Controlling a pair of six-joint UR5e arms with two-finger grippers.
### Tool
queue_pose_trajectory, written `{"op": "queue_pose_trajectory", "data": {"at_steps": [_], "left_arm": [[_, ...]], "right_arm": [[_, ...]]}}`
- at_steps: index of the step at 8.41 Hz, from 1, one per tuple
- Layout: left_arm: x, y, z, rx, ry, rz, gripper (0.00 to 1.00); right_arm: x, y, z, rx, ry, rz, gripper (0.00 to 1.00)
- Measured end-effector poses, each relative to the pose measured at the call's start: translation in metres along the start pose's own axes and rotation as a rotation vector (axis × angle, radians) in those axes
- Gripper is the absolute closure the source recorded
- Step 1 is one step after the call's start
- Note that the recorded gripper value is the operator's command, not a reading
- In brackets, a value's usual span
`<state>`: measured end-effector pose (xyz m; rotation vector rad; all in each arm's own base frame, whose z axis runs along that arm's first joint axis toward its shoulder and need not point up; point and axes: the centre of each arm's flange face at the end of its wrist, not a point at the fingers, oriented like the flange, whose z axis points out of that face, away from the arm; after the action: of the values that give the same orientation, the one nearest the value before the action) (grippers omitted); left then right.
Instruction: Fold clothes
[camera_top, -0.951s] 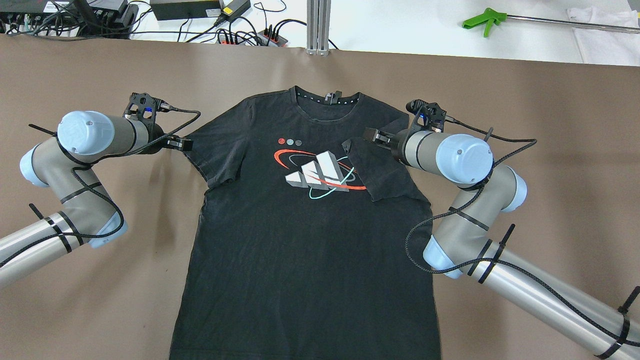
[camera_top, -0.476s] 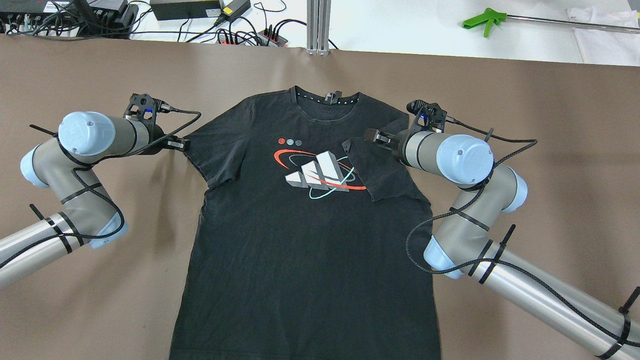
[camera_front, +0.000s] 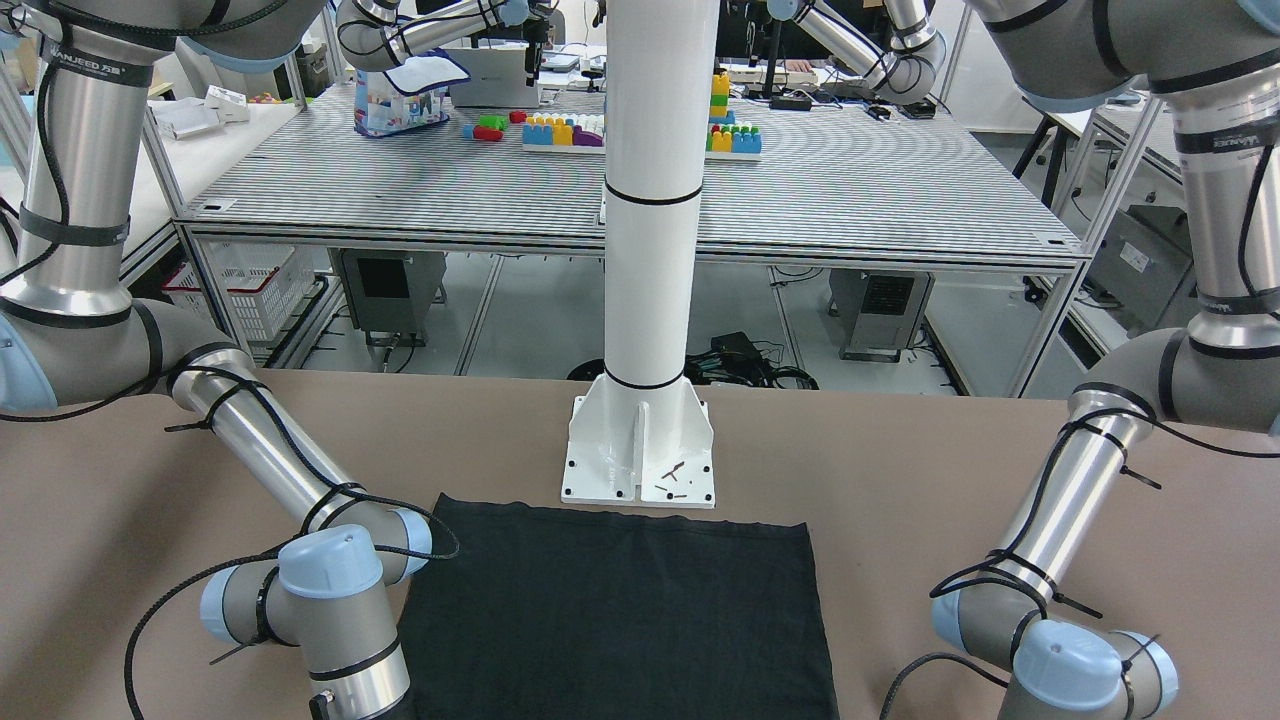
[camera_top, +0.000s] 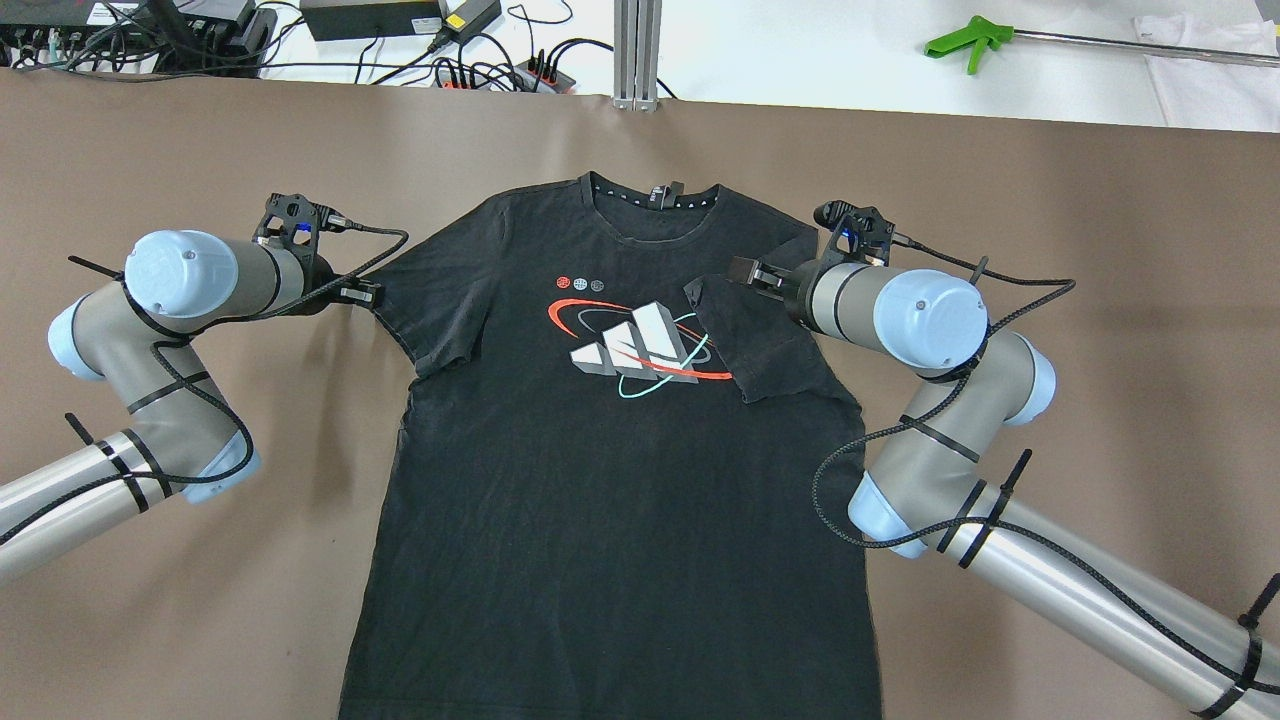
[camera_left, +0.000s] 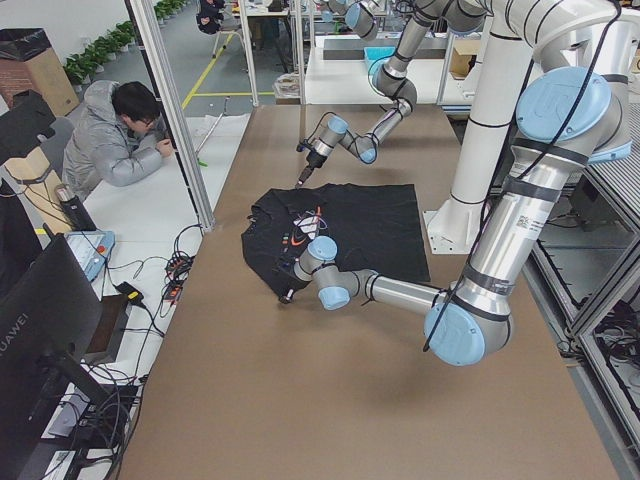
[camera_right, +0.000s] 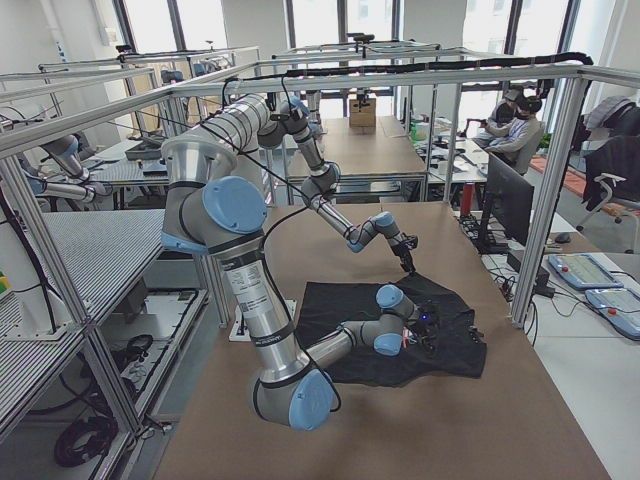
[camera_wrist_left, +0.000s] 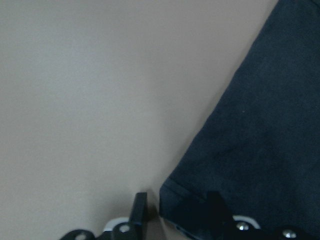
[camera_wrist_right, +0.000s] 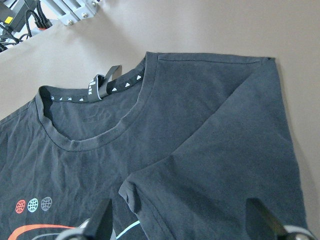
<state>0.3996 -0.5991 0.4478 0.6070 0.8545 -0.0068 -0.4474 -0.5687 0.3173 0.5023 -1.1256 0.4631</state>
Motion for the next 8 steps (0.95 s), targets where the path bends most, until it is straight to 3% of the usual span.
{"op": "queue_pose_trajectory", "data": {"at_steps": [1,8], "left_arm": [[0.001,0.0,0.0,0.001,-0.001,0.0,1.0],[0.026,-0.02,-0.005,-0.014,-0.009,-0.013,1.0]], "right_arm": [[0.0,0.0,0.0,0.0,0.0,-0.001,0.06],[0.0,0.0,0.0,0.001,0.0,-0.007,0.06]]}}
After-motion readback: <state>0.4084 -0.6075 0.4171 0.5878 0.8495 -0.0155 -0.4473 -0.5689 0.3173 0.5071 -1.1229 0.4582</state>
